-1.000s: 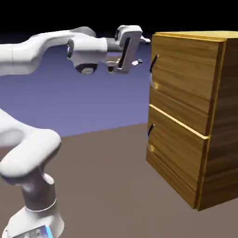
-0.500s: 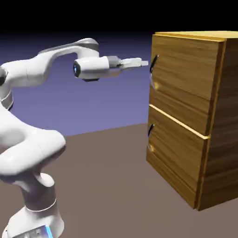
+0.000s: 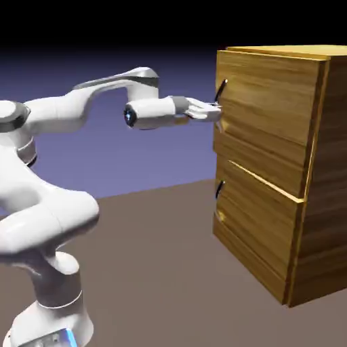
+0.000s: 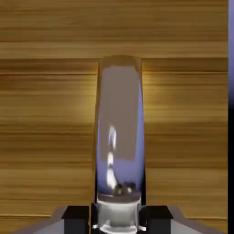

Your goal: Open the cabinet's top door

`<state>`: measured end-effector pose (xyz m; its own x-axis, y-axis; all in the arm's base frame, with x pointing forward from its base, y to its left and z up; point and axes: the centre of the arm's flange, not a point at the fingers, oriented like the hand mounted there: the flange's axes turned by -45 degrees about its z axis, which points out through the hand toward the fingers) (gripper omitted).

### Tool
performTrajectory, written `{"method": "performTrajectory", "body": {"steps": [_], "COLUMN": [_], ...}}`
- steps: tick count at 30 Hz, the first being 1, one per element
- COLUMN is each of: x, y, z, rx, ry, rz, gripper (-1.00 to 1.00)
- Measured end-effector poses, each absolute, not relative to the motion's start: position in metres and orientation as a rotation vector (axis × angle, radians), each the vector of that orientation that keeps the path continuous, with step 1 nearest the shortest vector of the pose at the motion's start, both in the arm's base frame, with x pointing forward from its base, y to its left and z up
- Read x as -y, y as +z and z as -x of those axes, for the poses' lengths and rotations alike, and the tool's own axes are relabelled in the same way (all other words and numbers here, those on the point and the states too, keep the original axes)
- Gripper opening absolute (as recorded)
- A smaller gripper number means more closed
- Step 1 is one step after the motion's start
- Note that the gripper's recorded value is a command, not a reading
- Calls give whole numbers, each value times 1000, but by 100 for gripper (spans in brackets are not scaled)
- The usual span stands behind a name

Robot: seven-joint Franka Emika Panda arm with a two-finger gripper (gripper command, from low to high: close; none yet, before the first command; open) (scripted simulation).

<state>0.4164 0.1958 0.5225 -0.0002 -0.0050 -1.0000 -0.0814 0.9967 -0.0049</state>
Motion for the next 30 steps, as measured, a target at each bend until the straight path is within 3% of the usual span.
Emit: {"method": "performTrajectory", "body": {"steps": [15, 30], "x": [-107, -14], "y": [522, 522], "z": [-302, -243], "rx": [-1543, -1490], "ry": [358, 587], "rz": [368, 587], "gripper": [-100, -100]}}
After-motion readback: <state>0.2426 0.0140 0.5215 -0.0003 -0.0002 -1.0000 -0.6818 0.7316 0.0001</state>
